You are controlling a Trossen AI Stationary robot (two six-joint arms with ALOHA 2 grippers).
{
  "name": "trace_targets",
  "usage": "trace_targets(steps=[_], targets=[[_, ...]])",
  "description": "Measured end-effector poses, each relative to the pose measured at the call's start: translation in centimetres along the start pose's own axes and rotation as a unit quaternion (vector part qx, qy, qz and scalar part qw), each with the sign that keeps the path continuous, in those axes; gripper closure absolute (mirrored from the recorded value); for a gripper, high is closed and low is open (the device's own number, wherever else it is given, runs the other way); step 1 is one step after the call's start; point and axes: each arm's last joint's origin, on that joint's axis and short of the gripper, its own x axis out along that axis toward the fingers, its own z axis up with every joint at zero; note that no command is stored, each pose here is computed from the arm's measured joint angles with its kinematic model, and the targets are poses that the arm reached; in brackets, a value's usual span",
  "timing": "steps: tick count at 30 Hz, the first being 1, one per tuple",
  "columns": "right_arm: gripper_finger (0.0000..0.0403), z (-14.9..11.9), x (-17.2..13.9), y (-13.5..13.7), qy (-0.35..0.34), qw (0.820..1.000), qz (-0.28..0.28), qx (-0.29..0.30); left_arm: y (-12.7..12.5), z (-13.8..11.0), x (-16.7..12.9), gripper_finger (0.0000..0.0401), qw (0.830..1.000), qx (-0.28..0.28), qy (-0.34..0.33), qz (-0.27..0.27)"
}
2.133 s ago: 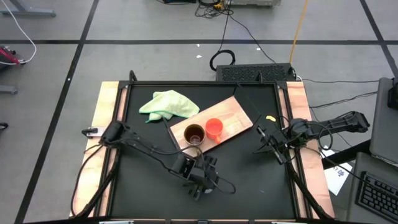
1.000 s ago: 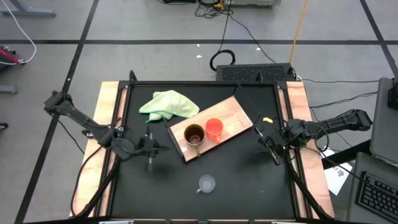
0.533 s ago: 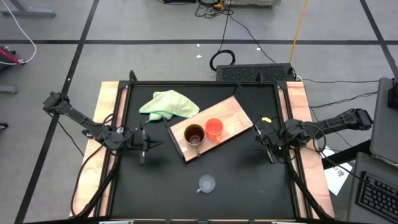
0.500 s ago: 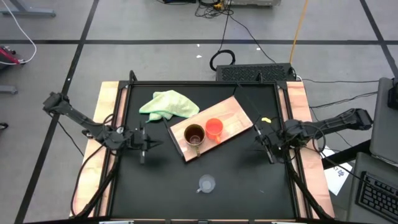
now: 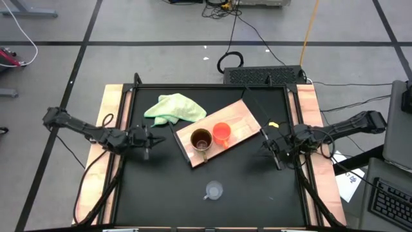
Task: Stack small to large cups/mugs on shelf
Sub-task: Put the transparent mug on the shelf
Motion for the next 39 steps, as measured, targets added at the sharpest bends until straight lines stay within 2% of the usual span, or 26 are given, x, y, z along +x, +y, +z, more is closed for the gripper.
trace_targets(steps=[4,8,11,14,18,29,34,39], targets=[[0.0403,-0.4,0.3,0.0,0.013,1.000,0.002,0.006,0.3,-0.7,-0.2,0.0401,0.999,-0.006,-0.008,-0.035],[0.0403,-0.7,0.6,0.0,0.024,1.000,0.000,0.009,0.7,-2.0,-0.3,0.0401,1.000,-0.008,0.004,-0.028],[0.0403,-1.0,0.8,-0.1,0.035,0.999,-0.009,0.022,0.8,-2.0,-0.2,0.0401,0.999,-0.021,0.009,-0.023],[0.0403,-1.3,1.0,-0.1,0.048,0.999,-0.007,0.026,0.7,-2.0,-0.2,0.0401,0.999,-0.018,0.010,-0.047],[0.0403,-0.5,1.8,-0.2,0.054,0.998,-0.001,0.027,0.7,-2.0,-0.2,0.0401,0.999,-0.022,0.010,-0.049],[0.0403,4.0,7.7,0.7,0.117,0.990,0.068,0.035,0.7,-2.0,-0.2,0.0391,0.999,-0.014,0.009,-0.048],[0.0396,4.3,10.1,1.0,0.156,0.983,0.078,0.066,0.7,-2.1,-0.2,0.0397,0.999,-0.017,0.014,-0.047],[0.0363,4.9,12.4,0.9,0.169,0.977,0.074,0.106,0.7,-2.1,-0.2,0.0393,0.999,-0.018,0.014,-0.047]])
